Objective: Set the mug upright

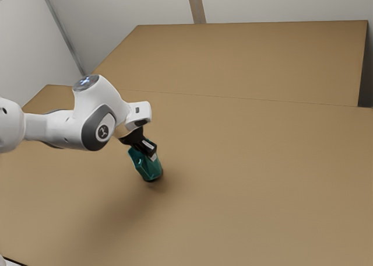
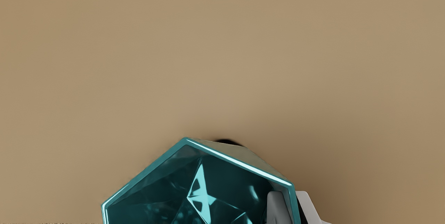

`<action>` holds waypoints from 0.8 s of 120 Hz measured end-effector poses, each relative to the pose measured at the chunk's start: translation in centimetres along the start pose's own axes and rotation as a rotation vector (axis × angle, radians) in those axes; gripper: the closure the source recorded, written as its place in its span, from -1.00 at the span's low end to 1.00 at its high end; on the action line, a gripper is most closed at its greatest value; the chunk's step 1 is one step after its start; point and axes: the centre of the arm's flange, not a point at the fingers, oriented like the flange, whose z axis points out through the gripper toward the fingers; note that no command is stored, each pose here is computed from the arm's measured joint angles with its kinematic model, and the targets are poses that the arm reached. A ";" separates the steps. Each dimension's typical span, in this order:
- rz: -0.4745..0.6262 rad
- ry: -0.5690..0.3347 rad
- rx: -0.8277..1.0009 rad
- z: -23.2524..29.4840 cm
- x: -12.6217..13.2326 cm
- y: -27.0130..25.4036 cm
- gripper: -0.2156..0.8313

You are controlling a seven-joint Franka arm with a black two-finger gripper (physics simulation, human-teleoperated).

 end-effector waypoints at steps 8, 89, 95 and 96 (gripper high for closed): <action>-0.016 0.000 -0.003 0.1 0.0 0.1 0.90; -0.070 0.023 -0.023 -1.4 1.3 1.5 -0.23; -0.069 0.030 -0.025 -2.0 1.8 1.6 -0.22; -0.068 0.031 -0.025 -2.1 1.9 1.6 -0.22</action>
